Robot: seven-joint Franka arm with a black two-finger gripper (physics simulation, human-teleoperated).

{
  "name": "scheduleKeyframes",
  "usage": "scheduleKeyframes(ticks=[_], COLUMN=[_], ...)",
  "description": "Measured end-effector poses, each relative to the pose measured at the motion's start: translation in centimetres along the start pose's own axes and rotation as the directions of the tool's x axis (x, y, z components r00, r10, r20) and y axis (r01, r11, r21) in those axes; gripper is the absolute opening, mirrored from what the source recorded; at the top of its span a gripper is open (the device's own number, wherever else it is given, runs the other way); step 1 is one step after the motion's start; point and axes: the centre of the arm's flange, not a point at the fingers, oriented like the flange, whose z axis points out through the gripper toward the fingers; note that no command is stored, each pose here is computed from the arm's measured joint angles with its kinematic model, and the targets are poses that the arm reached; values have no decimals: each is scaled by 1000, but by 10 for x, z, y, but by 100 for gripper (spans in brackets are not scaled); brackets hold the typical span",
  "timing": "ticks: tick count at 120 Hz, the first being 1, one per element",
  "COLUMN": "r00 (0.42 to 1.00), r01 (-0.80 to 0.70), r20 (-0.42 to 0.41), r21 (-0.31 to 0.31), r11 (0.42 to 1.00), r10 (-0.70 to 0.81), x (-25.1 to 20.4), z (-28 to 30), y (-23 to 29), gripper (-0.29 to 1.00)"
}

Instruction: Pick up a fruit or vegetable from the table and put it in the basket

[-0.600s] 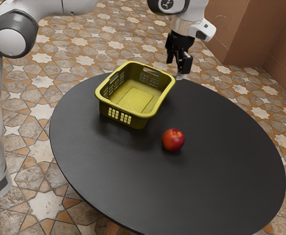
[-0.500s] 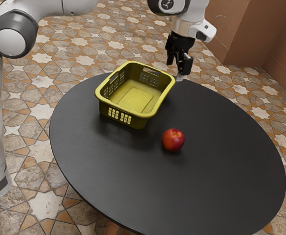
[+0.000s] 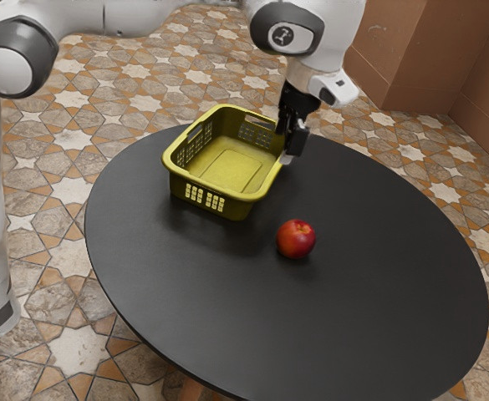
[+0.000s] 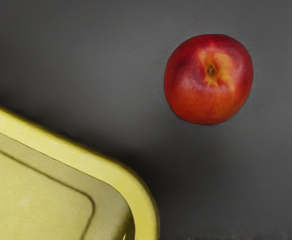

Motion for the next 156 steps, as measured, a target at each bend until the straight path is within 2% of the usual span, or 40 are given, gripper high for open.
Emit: scheduleKeyframes(ticks=[14, 28, 62, 72, 93, 122, 156], r00=[994, 978, 901, 891, 898, 846, 814], r01=[-106, -200, -409, -429, -408, -498, -547], r20=[-14, -64, -162, -169, -182, -210, -180], r21=[-25, -37, -9, -6, -8, 23, 87], r11=[994, 979, 912, 903, 913, 867, 833], r10=[105, 197, 402, 422, 400, 491, 553], x=[1, 3, 8, 1, -2, 0, 2], z=[27, 43, 74, 82, 94, 89, 101], y=[25, 49, 92, 87, 43, 63, 53], gripper=[70, 70, 70, 70, 70, 70, 70])
